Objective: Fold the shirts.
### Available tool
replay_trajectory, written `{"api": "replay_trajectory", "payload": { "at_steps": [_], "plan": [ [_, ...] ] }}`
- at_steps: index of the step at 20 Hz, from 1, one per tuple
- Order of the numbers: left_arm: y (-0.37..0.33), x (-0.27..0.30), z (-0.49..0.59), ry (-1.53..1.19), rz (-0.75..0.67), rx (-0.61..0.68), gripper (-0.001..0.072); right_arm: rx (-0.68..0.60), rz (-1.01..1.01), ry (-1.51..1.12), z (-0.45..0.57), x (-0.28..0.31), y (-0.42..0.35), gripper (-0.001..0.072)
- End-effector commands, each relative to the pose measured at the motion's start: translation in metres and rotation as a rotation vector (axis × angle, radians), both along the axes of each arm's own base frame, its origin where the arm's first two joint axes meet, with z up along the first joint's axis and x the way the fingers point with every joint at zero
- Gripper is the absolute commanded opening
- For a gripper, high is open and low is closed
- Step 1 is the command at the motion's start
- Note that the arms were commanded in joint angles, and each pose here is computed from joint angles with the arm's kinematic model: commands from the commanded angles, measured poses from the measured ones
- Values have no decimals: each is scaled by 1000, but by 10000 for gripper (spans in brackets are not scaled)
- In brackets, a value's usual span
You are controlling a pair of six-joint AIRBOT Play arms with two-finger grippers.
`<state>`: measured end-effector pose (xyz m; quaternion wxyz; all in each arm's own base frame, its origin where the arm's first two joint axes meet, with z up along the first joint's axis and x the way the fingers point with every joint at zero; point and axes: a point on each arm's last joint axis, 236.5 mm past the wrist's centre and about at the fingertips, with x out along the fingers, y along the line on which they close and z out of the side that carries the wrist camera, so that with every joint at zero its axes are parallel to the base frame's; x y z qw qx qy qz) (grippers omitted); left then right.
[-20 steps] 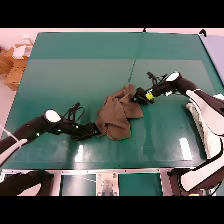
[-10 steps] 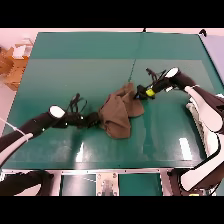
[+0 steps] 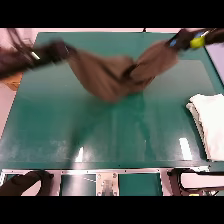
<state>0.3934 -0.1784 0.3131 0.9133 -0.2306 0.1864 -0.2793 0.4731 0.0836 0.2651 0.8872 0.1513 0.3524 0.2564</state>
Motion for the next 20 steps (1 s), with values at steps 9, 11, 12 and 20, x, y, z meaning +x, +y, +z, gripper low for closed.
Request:
{"api": "replay_trajectory", "payload": {
  "at_steps": [9,11,12,20],
  "plan": [
    [95,-96,190,-319,283,278,23,-243,-188,-551,196,-143,-29,17],
    [120,-71,131,-122,356,400,23,-241,-192,-402,148,-125,-37,17],
    [128,-61,94,-7,365,453,24,-235,-192,-319,117,-114,-40,17],
    [58,-14,-302,755,-10,472,24,-154,-222,275,-209,-20,-45,17]
  ]
}}
